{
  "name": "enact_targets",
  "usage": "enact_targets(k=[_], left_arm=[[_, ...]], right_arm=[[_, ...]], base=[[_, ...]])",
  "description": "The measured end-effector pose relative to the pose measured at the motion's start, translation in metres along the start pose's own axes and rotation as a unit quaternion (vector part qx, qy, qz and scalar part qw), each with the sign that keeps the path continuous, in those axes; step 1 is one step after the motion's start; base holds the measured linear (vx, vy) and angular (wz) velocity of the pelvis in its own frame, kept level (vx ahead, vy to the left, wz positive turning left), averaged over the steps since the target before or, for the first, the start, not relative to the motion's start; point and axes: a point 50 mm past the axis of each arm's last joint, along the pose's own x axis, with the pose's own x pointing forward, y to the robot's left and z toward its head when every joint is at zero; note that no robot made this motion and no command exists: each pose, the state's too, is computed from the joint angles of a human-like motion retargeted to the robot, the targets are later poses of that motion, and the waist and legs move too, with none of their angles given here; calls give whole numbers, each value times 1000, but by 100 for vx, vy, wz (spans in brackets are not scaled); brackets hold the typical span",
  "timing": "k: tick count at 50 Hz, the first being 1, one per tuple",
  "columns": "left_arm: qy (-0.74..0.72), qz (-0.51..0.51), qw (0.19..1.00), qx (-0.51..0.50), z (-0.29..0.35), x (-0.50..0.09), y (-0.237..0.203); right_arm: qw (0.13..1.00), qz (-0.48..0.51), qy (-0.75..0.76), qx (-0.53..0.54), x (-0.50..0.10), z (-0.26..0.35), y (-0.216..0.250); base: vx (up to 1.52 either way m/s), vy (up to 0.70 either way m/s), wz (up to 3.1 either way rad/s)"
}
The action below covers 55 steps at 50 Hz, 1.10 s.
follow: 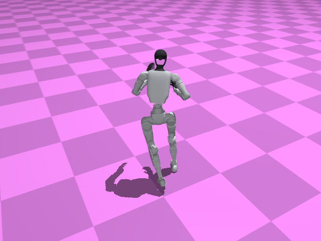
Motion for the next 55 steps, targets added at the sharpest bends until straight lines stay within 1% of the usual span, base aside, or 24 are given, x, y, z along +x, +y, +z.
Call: enact_targets(k=[6, 8, 13, 18, 23, 25, 27, 30, 34, 38, 43, 46, 49, 51, 53, 55], left_arm=[[75, 12, 996, -38, -8, -30, 0], [102, 33, 993, -44, -11, -40, 6], [186, 93, 977, -47, -13, -84, 25], [240, 80, 967, -22, 3, -114, 37], [304, 62, 951, 8, -3, -129, 44], [311, 53, 949, 14, -17, -124, 39], [293, 33, 955, 21, -33, -106, 30], [210, -5, 977, 36, -43, -61, 13], [82, -19, 996, 38, -24, -14, -3], [46, 11, 999, 10, -10, -12, -1], [93, 20, 995, 28, -11, -37, 8], [146, 31, 988, 34, -23, -53, 13], [222, 64, 972, 36, -36, -84, 24], [271, 91, 958, 19, -33, -111, 30], [301, 105, 948, -15, -22, -130, 31], [313, 94, 945, -37, -14, -135, 31]], right_arm=[[999, 22, -17, -36, 12, 2, 9], [999, 17, -46, -24, 25, 5, 8], [988, 44, -145, -29, 57, 32, 8], [984, 14, -171, 38, 43, 48, 9], [991, 8, -121, 58, 30, 33, 21], [994, 7, -88, 59, 29, 20, 25], [997, -3, -53, 65, 30, 6, 28], [997, -26, -20, 70, 30, -9, 27], [996, -21, -26, 85, 18, -2, 18], [995, 4, -23, 92, 7, 6, 13], [999, 30, 4, 21, 4, 0, 9], [999, 33, -2, -2, 19, -8, 9], [999, 31, -29, -15, 45, -11, 7], [998, 21, -57, -11, 54, -4, 7], [996, 8, -86, 21, 53, 9, 8], [993, 4, -99, 59, 47, 19, 12]], base=[[115, 13, 128], [103, 3, 89], [104, 5, 86], [107, 6, 22], [103, 20, 23], [91, 20, 72], [85, 14, 88], [88, 8, 65], [101, 9, 4], [117, 6, 5], [122, 0, -15], [107, 4, -55], [106, 9, -70], [115, 12, -60], [119, 12, -53], [117, 15, -34]])
